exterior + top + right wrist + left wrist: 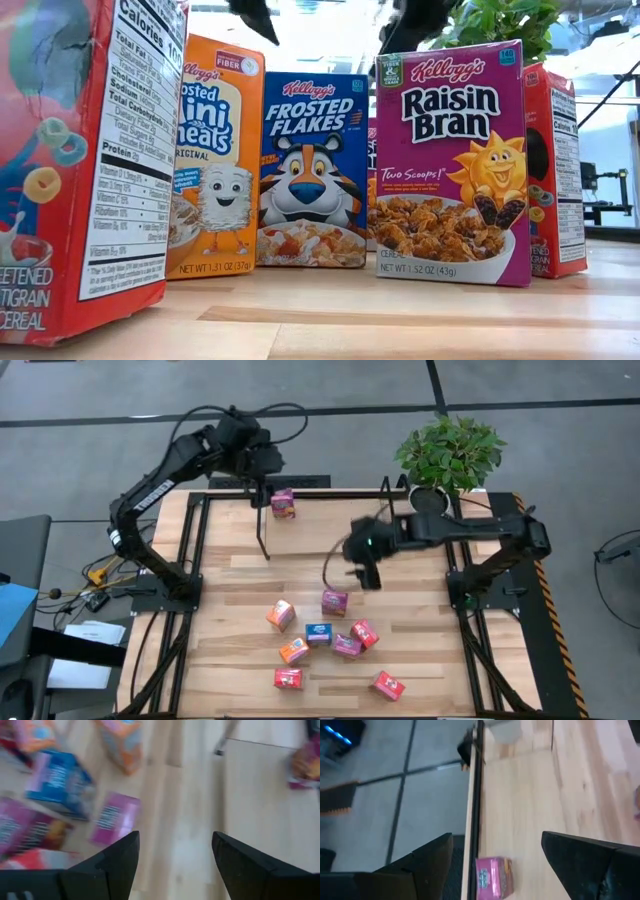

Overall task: Stack cereal on shelf
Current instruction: Put the top purple cereal box on the shelf aligned with the other purple cereal box

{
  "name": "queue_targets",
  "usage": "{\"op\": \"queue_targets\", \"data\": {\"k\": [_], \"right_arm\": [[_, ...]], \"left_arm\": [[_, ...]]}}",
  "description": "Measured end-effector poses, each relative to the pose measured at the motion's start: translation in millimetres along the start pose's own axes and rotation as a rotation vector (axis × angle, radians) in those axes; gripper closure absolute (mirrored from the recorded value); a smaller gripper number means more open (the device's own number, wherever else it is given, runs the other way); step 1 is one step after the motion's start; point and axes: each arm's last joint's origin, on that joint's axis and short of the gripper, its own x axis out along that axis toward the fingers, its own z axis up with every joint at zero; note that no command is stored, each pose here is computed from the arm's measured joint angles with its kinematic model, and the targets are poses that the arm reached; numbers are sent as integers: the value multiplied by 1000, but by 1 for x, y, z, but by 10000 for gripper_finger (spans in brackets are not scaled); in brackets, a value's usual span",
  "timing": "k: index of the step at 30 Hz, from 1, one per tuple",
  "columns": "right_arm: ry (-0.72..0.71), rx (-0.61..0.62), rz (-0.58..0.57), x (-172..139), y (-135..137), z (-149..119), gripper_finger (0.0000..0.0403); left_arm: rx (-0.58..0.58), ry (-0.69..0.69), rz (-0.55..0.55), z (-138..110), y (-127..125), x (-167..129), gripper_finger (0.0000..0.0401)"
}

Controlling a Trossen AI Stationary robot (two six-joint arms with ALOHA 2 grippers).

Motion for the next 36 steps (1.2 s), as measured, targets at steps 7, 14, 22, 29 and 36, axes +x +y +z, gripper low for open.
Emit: {"op": "queue_targets", "data": {"k": [7,14,22,29,36], "right_arm": [[-31,111,-8,12,31,10,127],[49,178,-12,55,50,7,127],[83,237,-77,80,59,4,127],[111,256,-64,91,68,1,127],[148,245,-78,105,74,-3,127]], "left_arm": [[1,-109,18,26,-6,-48,104],[8,-121,-17,31,-15,-76,104],[-27,-125,-40,27,-21,-92,104],[-48,-74,-77,21,-26,-95,104],[-60,-60,-85,20,-27,-95,104]]}}
